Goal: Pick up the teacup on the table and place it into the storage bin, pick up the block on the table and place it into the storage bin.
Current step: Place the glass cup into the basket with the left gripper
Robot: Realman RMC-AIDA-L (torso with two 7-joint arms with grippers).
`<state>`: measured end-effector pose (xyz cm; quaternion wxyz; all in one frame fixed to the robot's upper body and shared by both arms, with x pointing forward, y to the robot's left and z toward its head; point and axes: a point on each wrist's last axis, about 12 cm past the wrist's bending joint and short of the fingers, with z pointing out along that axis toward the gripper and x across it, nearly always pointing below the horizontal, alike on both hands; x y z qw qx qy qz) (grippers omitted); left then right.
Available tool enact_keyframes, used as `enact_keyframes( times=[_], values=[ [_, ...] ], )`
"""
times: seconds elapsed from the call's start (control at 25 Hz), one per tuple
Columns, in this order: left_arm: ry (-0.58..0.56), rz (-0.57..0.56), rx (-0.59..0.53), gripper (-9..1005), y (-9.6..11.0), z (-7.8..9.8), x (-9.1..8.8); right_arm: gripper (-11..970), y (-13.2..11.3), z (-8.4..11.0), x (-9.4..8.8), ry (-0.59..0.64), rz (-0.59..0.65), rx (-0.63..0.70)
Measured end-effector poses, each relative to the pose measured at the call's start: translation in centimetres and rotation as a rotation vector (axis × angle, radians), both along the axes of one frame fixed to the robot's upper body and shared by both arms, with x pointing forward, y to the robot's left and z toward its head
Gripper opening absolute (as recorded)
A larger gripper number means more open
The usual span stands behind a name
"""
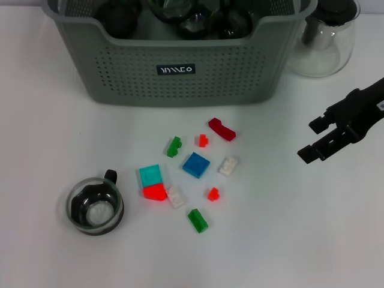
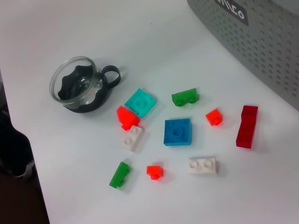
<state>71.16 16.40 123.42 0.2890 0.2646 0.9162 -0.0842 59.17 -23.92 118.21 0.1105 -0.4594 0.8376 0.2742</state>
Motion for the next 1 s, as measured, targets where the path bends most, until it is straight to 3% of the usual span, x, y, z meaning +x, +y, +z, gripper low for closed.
enact_keyframes(
  times=[0.28,1.0],
  values=[
    [-0.033,-0.028,0.055,62,-1.5,-1.6,-0.1,931,0.5,-0.4,0.2,0.000,0.014,-0.003],
    [-0.114,-0.035,0.088,61,-2.8,-4.6,-0.2,931,0.6,-1.3,0.2,-0.005,0.020,0.004]
  ],
)
